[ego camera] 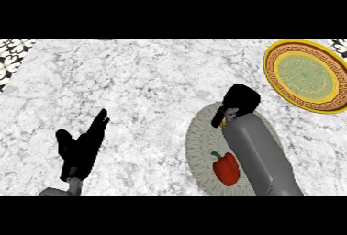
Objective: Pick the squash from the placemat and place it in the plate
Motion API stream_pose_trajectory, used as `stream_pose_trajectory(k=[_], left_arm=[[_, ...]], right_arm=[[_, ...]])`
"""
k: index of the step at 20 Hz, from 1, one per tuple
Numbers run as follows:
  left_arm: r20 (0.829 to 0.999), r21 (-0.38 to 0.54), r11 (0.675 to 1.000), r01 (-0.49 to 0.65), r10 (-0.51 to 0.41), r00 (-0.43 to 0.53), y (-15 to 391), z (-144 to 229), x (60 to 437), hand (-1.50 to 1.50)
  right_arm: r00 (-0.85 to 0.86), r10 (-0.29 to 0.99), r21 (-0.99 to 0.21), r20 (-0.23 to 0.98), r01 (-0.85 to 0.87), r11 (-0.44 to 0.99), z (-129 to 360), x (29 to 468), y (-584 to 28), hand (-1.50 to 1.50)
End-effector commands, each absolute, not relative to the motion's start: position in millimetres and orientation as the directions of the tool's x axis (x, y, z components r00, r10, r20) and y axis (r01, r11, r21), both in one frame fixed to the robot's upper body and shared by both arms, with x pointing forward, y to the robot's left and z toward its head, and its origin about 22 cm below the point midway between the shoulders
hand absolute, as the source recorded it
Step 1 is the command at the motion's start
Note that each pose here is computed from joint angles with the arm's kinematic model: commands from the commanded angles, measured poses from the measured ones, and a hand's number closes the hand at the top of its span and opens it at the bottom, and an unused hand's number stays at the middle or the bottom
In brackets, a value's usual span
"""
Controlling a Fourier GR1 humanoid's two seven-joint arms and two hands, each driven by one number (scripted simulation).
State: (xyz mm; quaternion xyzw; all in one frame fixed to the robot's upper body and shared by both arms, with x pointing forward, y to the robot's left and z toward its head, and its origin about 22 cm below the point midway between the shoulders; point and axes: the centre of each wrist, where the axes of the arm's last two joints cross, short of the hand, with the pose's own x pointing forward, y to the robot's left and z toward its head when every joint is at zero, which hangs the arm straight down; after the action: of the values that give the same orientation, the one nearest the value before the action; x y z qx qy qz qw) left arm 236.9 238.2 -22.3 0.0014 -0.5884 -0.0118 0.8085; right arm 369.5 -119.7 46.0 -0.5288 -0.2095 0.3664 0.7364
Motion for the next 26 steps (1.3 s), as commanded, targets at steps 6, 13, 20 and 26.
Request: stream_pose_trajectory(k=[6,13,20,26], left_arm=[[0.957,0.011,0.996,0.090,-0.037,0.289,228,-15,243,0.00],[0.961,0.017,0.989,0.144,-0.056,0.273,216,-8,250,0.00],[0.961,0.020,0.988,0.153,-0.061,0.269,212,-10,251,0.00],[0.957,0.016,0.989,0.146,-0.058,0.285,214,-10,253,0.00]], right_arm=[[0.882,0.380,-0.946,0.280,0.186,0.266,145,427,-187,1.50],[0.842,0.343,-0.887,0.416,0.460,-0.052,201,440,-220,1.50],[0.776,0.251,-0.747,0.579,0.628,-0.218,232,440,-250,1.50],[0.688,0.216,-0.623,0.693,0.722,-0.301,241,436,-267,1.50]])
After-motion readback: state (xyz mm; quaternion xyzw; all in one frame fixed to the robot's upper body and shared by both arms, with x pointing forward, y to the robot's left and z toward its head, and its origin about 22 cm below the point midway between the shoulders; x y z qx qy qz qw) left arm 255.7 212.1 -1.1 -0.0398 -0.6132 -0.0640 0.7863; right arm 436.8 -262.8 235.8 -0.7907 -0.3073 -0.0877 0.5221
